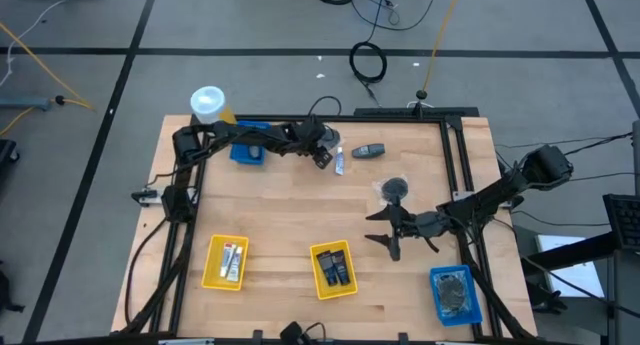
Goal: Pick & Place Travel size toiletries
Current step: Put the black hairbrush into the bottom blue bin
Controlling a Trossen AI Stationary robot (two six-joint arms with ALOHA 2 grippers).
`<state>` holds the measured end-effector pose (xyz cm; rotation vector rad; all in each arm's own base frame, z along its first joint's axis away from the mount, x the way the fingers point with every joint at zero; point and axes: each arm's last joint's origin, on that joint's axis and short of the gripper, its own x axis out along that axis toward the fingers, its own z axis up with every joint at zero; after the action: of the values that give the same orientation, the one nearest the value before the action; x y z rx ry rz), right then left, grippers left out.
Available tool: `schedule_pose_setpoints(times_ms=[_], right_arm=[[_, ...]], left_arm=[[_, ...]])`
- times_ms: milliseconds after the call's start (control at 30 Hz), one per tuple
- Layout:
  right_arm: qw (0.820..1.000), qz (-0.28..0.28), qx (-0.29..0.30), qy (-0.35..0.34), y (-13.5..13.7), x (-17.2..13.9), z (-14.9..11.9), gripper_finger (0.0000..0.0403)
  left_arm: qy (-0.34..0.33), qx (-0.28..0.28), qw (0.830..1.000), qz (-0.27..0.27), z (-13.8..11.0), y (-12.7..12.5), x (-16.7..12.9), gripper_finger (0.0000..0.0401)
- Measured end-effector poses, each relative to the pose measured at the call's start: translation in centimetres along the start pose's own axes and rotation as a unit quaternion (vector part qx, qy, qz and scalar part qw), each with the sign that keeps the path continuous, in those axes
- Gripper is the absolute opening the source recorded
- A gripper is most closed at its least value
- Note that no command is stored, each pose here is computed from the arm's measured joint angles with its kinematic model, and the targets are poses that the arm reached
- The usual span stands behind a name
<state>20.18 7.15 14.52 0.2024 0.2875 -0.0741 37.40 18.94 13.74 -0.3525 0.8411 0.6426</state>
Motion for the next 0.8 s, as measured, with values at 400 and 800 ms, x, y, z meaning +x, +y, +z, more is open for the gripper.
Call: schedule_pose_setpoints(times_ms=[400, 800], right_arm=[[1.000, -0.001, -0.001, -0.001, 0.0, 0.0, 0.0, 0.0256], [1.000, -0.001, -0.005, -0.002, 0.0, 0.0, 0.0, 0.0256]], left_arm=[[0.017, 0.107, 0.992, 0.057, -1.2, -1.2, 0.6, 0.0216], [0.029, 0.144, 0.986, 0.076, -1.0, 0.2, 0.9, 0.0054]])
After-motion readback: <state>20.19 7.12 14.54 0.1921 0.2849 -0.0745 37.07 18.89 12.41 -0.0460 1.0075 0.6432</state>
